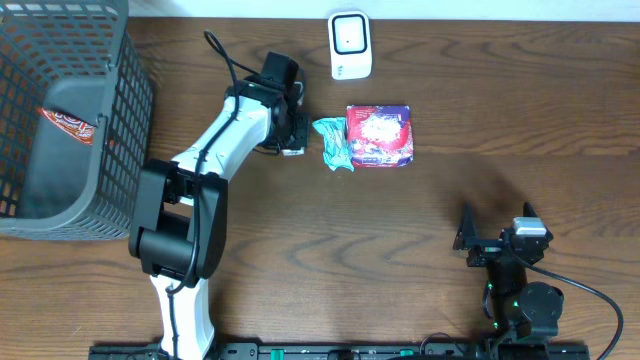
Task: Scan the item barcode
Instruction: 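Hold the orange pack before the scanner, then release it by the wipes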
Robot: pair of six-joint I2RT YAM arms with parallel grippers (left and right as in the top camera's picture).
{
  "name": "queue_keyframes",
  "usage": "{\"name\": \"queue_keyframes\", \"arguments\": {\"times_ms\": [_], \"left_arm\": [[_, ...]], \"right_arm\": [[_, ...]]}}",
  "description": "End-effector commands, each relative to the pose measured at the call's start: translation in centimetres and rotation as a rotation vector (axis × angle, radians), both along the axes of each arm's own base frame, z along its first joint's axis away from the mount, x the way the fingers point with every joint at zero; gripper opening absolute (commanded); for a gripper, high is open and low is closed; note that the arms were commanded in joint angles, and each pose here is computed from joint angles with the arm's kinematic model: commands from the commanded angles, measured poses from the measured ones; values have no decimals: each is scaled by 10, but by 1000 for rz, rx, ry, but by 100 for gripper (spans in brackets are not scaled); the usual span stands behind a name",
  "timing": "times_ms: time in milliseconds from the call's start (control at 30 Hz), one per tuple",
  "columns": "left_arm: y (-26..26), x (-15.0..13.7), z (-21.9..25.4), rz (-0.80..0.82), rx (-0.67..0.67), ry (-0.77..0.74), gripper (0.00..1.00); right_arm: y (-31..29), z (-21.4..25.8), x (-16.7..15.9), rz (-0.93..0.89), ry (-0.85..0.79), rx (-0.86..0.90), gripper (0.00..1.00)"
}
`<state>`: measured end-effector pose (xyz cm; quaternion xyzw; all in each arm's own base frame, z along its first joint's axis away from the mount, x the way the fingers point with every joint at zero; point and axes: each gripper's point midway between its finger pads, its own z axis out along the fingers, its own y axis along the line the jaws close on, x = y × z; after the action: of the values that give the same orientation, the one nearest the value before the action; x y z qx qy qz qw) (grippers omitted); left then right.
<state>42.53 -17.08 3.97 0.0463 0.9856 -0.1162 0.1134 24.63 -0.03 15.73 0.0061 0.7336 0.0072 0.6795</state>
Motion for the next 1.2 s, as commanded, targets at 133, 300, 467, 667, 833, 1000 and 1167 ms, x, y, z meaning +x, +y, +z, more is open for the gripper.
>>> {"name": "queue_keyframes", "arguments": {"times_ms": [133, 300, 467, 667, 833, 1000, 1167], "left_arm": [[-6, -8, -9, -6, -1, 32, 8], [-6, -10, -11, -6, 0, 38, 8], [-7, -14, -14, 20, -3, 55, 8], [-9, -14, -14, 30, -6, 58, 17], [-10, -13, -13, 30, -8, 51, 26], [-12, -8, -6, 29, -17, 29, 27], [-17, 4, 21, 27, -45, -35, 40]], "right_arm": [[0, -2, 0, 0, 3, 14, 99], [0, -2, 0, 0, 4, 14, 99], [0, -2, 0, 0, 3, 14, 99], [0, -2, 0, 0, 4, 14, 99], [0, -2, 0, 0, 3, 14, 99], [0, -2, 0, 0, 4, 14, 99], [0, -2, 0, 0, 3, 14, 99]]}}
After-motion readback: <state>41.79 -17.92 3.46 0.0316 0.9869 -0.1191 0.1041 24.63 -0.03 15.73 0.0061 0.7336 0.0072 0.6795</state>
